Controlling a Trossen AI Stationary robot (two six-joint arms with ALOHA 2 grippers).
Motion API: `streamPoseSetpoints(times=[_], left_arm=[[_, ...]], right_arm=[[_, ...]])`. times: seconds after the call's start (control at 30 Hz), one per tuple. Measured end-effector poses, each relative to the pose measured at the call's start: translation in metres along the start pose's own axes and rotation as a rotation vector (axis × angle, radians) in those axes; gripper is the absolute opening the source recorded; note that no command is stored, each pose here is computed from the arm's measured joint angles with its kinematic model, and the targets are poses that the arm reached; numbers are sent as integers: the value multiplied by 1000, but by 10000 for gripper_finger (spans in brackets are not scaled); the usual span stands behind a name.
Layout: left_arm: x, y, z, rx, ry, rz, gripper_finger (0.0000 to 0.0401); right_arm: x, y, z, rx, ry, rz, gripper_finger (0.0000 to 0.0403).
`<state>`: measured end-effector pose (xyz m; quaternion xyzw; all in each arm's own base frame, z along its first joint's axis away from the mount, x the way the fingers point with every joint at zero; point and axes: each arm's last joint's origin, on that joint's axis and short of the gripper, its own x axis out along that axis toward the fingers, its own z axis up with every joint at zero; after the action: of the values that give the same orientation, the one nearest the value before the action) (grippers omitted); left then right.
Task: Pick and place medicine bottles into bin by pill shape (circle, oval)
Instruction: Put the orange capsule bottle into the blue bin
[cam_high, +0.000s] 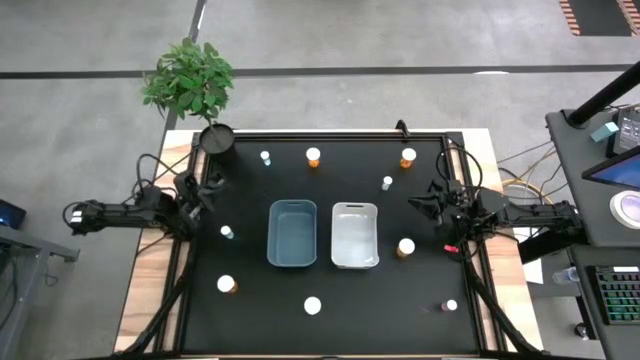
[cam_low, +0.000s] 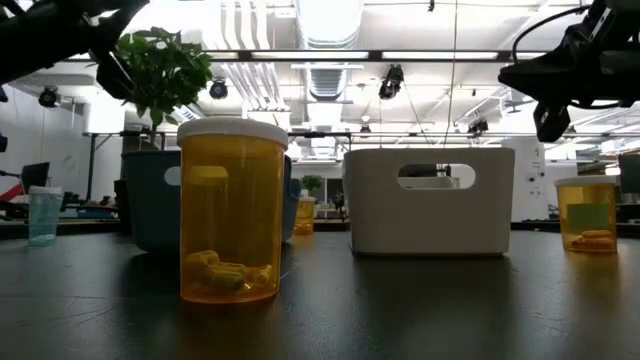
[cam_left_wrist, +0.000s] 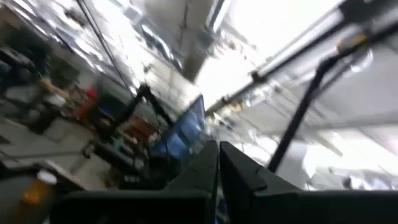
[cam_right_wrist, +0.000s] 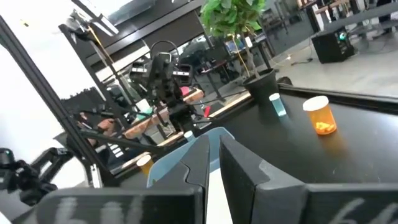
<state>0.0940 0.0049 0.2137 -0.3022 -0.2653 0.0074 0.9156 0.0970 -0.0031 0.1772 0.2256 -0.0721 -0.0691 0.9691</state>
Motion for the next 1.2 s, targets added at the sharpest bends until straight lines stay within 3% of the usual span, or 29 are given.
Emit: streamPoseSetpoints(times=[0.1, 0.23, 0.4, 0.73, 1.0, 1.2], left_arm=[[0, 3, 3, 95, -87, 118, 0], [1, 3, 4, 265, -80, 138, 0], [10, -4, 11, 279, -100, 148, 0], [58, -24, 26, 335, -64, 170, 0], [117, -30, 17, 413, 177, 277, 0], [163, -32, 14, 504, 387, 452, 0]], right_arm=[[0, -2, 2, -129, -33, -63, 28], [0, -3, 5, -226, -82, -135, 28], [-2, -3, 14, -221, -181, -261, 28], [-12, 16, 64, -415, -310, -287, 28], [-18, 23, 81, -528, -343, -300, 28], [-21, 27, 91, -588, -360, -310, 28]])
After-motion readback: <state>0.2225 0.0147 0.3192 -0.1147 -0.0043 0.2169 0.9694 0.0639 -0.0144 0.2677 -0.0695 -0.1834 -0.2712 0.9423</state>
